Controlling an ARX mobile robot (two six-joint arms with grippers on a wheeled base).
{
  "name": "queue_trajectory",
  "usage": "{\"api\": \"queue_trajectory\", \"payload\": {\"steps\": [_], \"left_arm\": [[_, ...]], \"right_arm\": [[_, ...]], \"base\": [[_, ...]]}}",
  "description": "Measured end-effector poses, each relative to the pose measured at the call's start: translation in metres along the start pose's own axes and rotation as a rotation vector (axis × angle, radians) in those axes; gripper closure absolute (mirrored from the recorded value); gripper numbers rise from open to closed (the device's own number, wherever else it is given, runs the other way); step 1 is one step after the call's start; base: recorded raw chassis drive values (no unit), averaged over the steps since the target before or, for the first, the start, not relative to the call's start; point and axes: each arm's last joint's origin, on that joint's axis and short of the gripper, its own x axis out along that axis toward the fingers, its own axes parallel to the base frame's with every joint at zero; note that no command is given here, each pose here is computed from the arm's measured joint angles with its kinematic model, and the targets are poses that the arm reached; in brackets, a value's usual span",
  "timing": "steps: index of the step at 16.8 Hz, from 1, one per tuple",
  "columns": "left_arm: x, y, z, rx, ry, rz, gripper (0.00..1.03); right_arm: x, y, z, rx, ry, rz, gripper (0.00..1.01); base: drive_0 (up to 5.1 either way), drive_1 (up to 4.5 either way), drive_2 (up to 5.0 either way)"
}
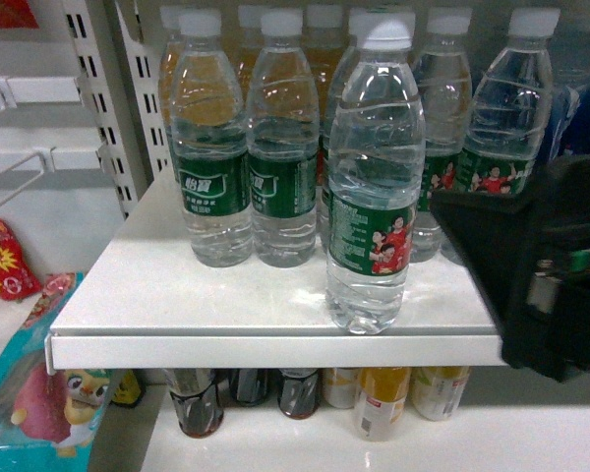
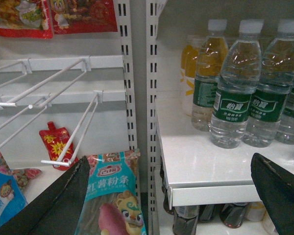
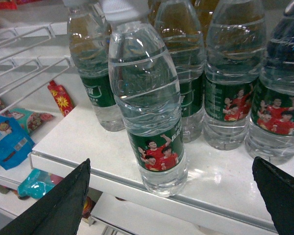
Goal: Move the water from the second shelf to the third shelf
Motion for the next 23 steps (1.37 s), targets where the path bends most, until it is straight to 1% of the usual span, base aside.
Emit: {"api": "queue_trajectory", "payload": {"steps": [1,3,4,5,6,7,8,9,10,11,12,14,18,20,21,22,23], "left_arm": [[0.000,0.000,0.000,0.000,0.000,0.000,0.05],[0.000,0.000,0.000,0.000,0.000,0.000,0.05],[0.000,0.000,0.000,0.000,0.000,0.000,0.05],[0.000,0.000,0.000,0.000,0.000,0.000,0.05],[0.000,0.000,0.000,0.000,0.000,0.001,0.05],[0.000,0.000,0.000,0.000,0.000,0.000,0.05],[0.000,0.000,0.000,0.000,0.000,0.000,0.05],[0.000,0.000,0.000,0.000,0.000,-0.001,0.05],[0.000,0.000,0.000,0.000,0.000,0.000,0.05],[0.000,0.000,0.000,0.000,0.000,0.000,0.05],[0.000,0.000,0.000,0.000,0.000,-0.001,0.05],[0.000,0.000,0.000,0.000,0.000,-0.001,0.05],[0.000,0.000,0.000,0.000,0.000,-0.001,0.05],[0.000,0.000,0.000,0.000,0.000,-0.001,0.05],[0.000,0.000,0.000,0.000,0.000,-0.001,0.05],[0.000,0.000,0.000,0.000,0.000,0.000,0.05],[0.000,0.000,0.000,0.000,0.000,-0.001,0.05]], "right_arm": [[-0.013,-0.002,0.005,0.006,-0.017,-0.004,0.03],[-0.035,-0.007,0.020,0.014,-0.080,-0.021,0.03],[-0.046,-0.008,0.026,0.000,-0.150,-0.071,0.06],[-0.059,-0.012,0.025,-0.046,-0.214,-0.255,0.18],[-0.075,-0.024,0.015,-0.075,-0.199,-0.401,0.31],[-0.086,-0.033,0.009,-0.087,-0.184,-0.463,0.42],[-0.098,-0.037,0.007,-0.094,-0.191,-0.467,0.55],[-0.107,-0.039,0.008,-0.104,-0.212,-0.455,0.67],[-0.116,-0.043,0.008,-0.115,-0.223,-0.445,0.78],[-0.123,-0.047,0.006,-0.115,-0.242,-0.474,0.93],[-0.123,-0.047,0.000,-0.117,-0.230,-0.464,0.99],[-0.125,-0.046,-0.009,-0.117,-0.219,-0.453,0.99],[-0.130,-0.044,-0.020,-0.117,-0.220,-0.454,0.99],[-0.132,-0.043,-0.022,-0.119,-0.228,-0.453,0.99],[-0.133,-0.043,-0.025,-0.121,-0.237,-0.453,0.99],[-0.133,-0.043,-0.031,-0.119,-0.228,-0.453,0.99],[-0.134,-0.043,-0.030,-0.121,-0.234,-0.453,0.99]], "base": [[0.0,0.00,0.0],[0.0,0.00,0.0],[0.0,0.00,0.0],[0.0,0.00,0.0],[0.0,0.00,0.0],[0.0,0.00,0.0],[0.0,0.00,0.0],[0.0,0.00,0.0],[0.0,0.00,0.0],[0.0,0.00,0.0],[0.0,0.00,0.0],[0.0,0.00,0.0],[0.0,0.00,0.0],[0.0,0.00,0.0],[0.0,0.00,0.0],[0.0,0.00,0.0],[0.0,0.00,0.0]]}}
